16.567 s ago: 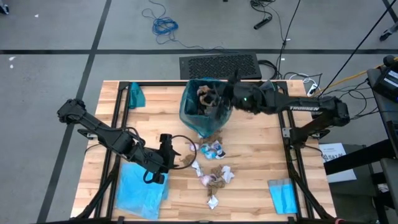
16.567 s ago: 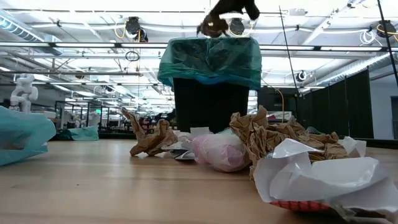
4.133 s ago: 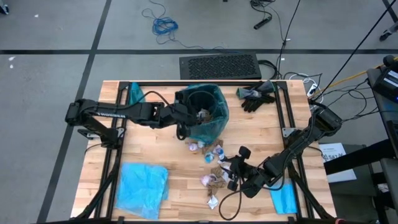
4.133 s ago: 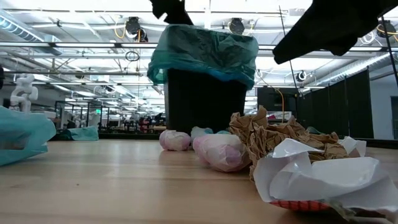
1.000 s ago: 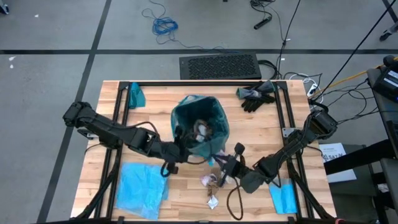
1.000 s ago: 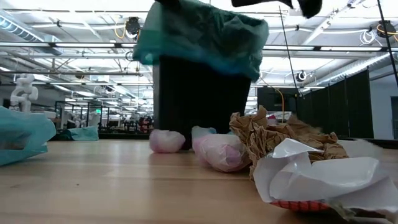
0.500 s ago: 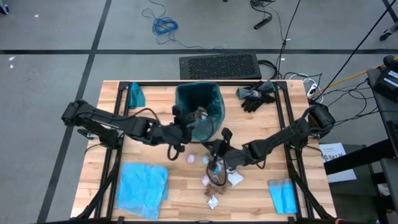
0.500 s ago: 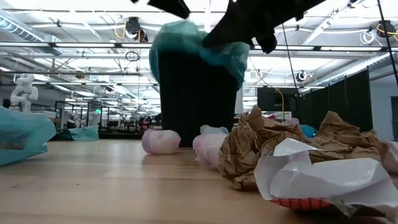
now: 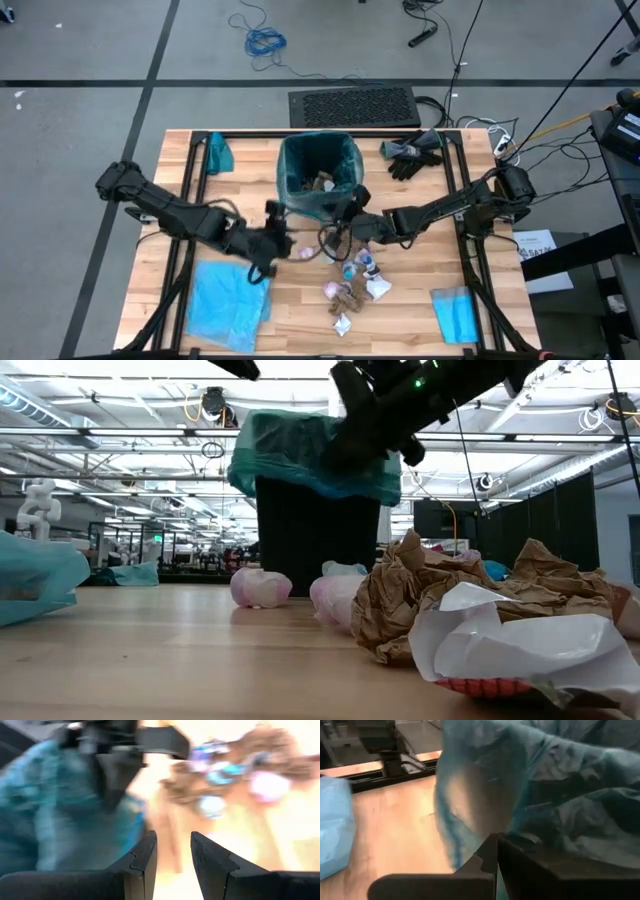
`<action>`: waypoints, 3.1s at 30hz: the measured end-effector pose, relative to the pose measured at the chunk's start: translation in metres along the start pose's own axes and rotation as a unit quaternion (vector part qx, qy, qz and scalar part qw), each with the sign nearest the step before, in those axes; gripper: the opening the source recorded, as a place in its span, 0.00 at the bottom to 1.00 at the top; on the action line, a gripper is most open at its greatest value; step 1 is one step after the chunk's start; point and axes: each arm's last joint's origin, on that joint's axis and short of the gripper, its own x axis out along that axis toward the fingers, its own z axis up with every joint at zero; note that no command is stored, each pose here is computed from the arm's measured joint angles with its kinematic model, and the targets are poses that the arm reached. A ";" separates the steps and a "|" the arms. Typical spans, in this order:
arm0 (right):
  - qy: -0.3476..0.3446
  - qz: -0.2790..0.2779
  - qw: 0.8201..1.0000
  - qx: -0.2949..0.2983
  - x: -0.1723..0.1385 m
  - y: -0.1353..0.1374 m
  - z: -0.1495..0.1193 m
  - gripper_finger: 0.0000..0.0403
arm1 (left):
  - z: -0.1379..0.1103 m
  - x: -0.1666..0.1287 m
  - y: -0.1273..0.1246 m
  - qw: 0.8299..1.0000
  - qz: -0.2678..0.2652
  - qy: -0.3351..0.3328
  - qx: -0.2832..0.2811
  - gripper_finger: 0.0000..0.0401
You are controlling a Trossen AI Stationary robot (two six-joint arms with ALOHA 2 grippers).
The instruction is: Place trash/remove bag and relplace
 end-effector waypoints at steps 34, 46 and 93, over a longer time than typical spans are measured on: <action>0.080 0.193 0.978 -0.001 -0.078 0.073 -0.036 0.54 | -0.090 0.146 -0.036 0.976 -0.180 0.029 -0.117 0.35; 0.079 0.196 0.977 0.004 -0.082 0.075 -0.036 0.54 | -0.079 0.129 -0.026 0.990 -0.099 -0.002 -0.102 0.41; 0.140 0.175 0.975 0.002 -0.091 0.074 -0.052 0.54 | 0.000 0.068 -0.030 0.993 -0.015 -0.113 -0.026 0.00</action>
